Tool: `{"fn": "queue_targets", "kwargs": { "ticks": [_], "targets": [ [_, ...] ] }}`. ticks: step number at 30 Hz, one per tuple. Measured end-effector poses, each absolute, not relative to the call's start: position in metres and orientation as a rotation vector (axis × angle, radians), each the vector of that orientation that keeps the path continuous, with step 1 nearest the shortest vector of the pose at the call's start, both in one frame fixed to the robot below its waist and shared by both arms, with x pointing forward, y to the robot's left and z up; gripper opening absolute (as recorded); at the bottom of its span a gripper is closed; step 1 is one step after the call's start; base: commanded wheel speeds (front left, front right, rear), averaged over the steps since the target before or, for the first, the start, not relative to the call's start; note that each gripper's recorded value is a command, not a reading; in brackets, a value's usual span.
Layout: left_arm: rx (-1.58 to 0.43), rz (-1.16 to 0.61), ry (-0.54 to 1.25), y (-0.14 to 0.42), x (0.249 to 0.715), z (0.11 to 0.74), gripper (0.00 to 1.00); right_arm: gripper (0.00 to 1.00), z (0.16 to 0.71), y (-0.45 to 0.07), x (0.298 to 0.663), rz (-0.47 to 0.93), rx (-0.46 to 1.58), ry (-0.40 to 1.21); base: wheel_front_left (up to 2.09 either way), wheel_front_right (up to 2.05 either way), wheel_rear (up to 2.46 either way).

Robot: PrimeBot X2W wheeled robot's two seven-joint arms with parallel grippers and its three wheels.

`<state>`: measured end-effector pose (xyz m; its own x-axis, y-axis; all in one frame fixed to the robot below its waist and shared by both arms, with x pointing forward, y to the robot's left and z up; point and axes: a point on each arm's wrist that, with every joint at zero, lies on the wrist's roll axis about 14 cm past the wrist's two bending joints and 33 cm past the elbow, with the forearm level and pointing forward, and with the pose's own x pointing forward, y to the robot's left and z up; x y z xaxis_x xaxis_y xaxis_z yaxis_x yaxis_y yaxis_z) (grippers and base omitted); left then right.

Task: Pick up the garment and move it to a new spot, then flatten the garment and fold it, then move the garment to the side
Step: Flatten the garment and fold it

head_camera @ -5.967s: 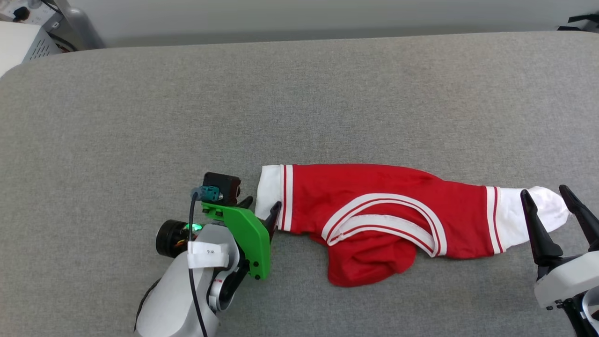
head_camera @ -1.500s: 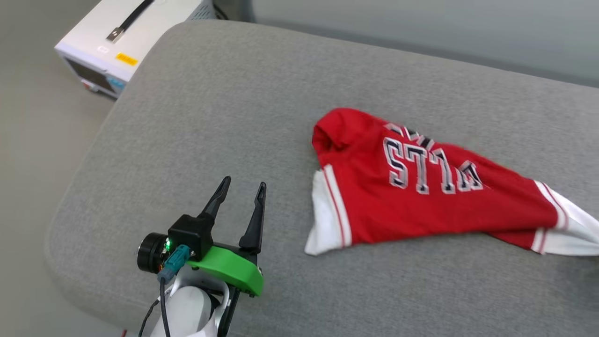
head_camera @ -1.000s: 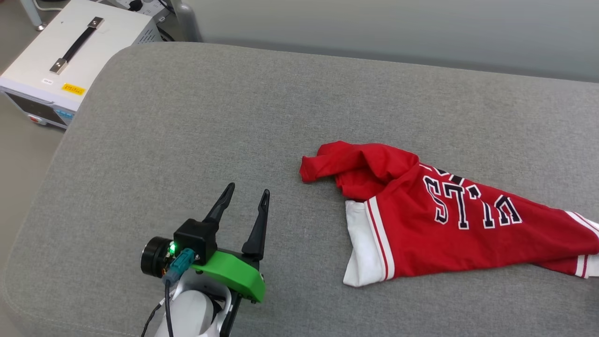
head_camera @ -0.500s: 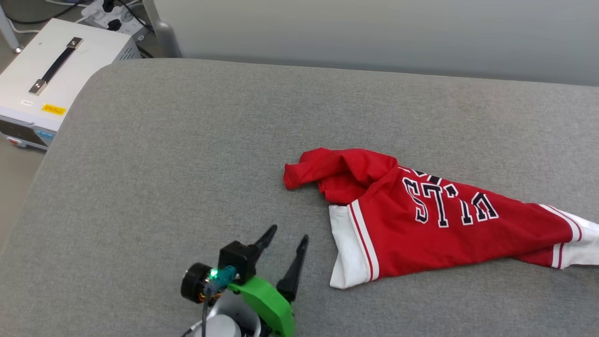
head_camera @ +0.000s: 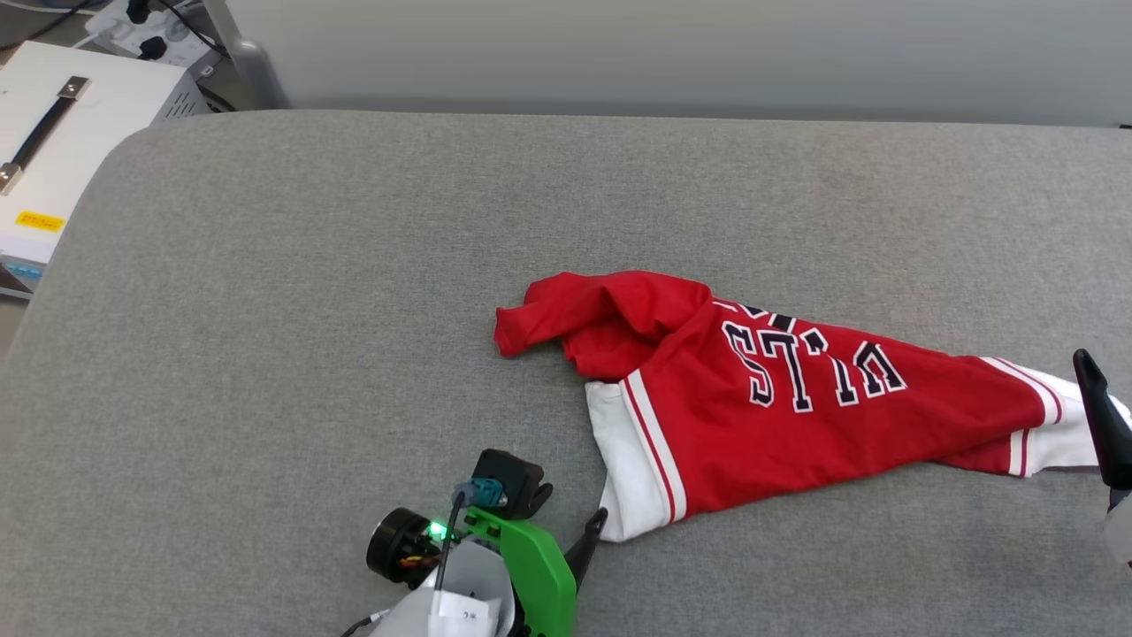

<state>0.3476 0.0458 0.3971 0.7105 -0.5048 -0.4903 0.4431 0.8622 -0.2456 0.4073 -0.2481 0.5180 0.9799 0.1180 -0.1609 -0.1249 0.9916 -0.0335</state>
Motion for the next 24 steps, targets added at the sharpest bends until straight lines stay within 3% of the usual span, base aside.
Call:
{"fn": "queue_targets", "kwargs": {
  "ticks": [17, 18, 19, 24],
  "targets": [
    [0.06, -0.662, 0.702, 0.013, 0.356, 0.369, 1.0, 1.0, 0.503, -0.261, 0.395, 0.073, -0.04, 0.225, 0.0, 0.0, 0.0],
    [0.071, -0.673, 0.707, 0.012, 0.354, 0.368, 0.27, 1.0, 0.503, -0.262, 0.394, 0.072, -0.04, 0.227, 0.0, 0.0, 0.0],
    [0.083, -0.687, 0.712, 0.01, 0.352, 0.367, 0.0, 1.0, 0.502, -0.262, 0.394, 0.071, -0.04, 0.229, 0.0, 0.0, 0.0],
    [0.084, -0.728, 0.72, 0.001, 0.342, 0.366, 0.0, 1.0, 0.5, -0.262, 0.392, 0.07, -0.038, 0.235, 0.0, 0.0, 0.0]
  ]
}}
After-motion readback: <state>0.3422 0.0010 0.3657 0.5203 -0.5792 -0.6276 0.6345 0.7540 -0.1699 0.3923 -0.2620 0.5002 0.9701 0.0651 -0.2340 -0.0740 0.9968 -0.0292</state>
